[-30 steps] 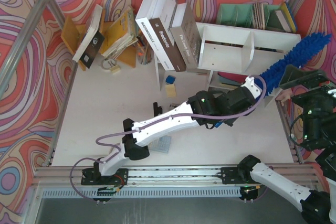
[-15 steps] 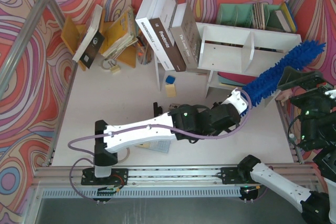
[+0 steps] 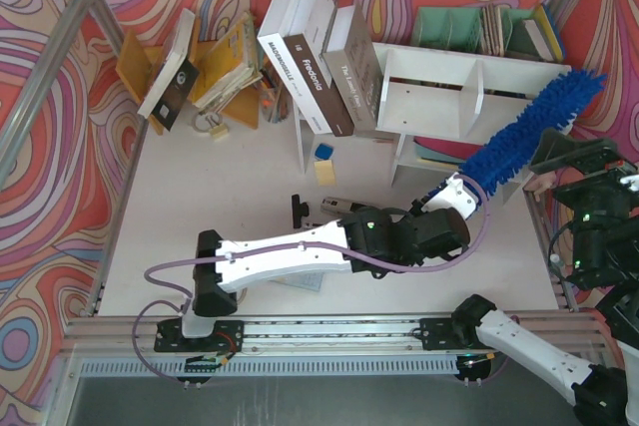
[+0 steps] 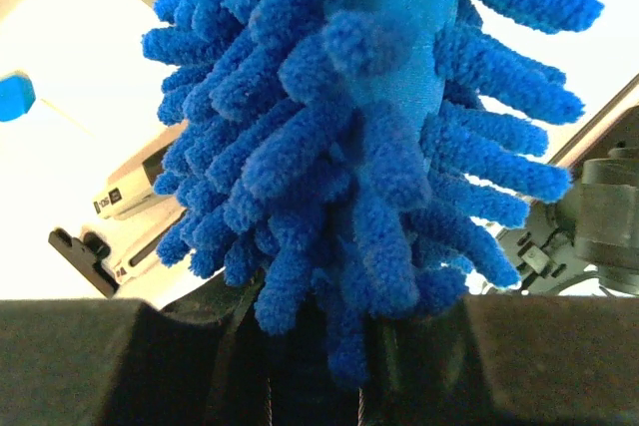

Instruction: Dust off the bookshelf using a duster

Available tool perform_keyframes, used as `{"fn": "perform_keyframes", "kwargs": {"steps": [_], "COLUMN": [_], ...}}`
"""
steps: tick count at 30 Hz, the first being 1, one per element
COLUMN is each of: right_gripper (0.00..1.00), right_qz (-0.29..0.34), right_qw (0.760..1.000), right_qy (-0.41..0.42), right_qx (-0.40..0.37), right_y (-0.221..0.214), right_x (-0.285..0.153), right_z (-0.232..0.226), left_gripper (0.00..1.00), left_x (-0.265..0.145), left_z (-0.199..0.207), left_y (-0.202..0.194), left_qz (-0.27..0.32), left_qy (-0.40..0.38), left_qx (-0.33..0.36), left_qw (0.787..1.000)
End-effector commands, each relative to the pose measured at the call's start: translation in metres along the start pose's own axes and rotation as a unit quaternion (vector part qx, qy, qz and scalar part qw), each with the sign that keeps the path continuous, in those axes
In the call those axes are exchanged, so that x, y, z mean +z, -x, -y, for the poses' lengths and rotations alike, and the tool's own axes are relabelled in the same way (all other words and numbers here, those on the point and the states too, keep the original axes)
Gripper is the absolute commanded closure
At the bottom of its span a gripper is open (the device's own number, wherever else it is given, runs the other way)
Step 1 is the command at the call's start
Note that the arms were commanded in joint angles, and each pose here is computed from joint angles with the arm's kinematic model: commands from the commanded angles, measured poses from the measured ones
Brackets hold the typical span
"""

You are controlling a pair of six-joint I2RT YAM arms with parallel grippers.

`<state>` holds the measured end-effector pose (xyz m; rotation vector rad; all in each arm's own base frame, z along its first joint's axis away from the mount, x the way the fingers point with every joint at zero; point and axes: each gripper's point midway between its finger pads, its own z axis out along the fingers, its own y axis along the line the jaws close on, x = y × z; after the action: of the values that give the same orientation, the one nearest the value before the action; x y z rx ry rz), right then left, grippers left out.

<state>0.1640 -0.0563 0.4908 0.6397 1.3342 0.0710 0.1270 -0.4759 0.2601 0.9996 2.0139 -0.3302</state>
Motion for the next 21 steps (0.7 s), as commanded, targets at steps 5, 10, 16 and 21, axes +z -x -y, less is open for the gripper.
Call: {"fn": "perform_keyframes", "kwargs": {"steps": [5, 10, 16, 21], "right_gripper": [0.01, 0.01, 0.01, 0.01], "right_qz": [0.002, 0.001, 0.001, 0.000], "right_qw": [1.000, 1.000, 1.000, 1.000], "right_qy": [-0.007, -0.010, -0.010, -0.010], "right_qx": [0.009, 0.007, 0.006, 0.005], "right_y": [0.001, -0.001, -0.002, -0.003], "right_x": [-0.004, -0.003, -0.001, -0.001], "right_z": [0.007, 0.007, 0.006, 0.005], "left_gripper": [1.00, 1.00, 1.00, 1.00], "left_x": [0.027, 0.035, 0.033, 0.028], "left_z": [0.001, 0.005, 0.003, -0.004], "left_y": [-0.020, -0.037, -0.052, -0.062], "left_qz": [-0.038, -0.068, -0.093, -0.099], "left_qy": [0.016, 0.013, 0.012, 0.020], "left_qx": [-0.007, 0.004, 0.003, 0.001], "left_qw": [0.999, 0.998, 0.996, 0.995]}}
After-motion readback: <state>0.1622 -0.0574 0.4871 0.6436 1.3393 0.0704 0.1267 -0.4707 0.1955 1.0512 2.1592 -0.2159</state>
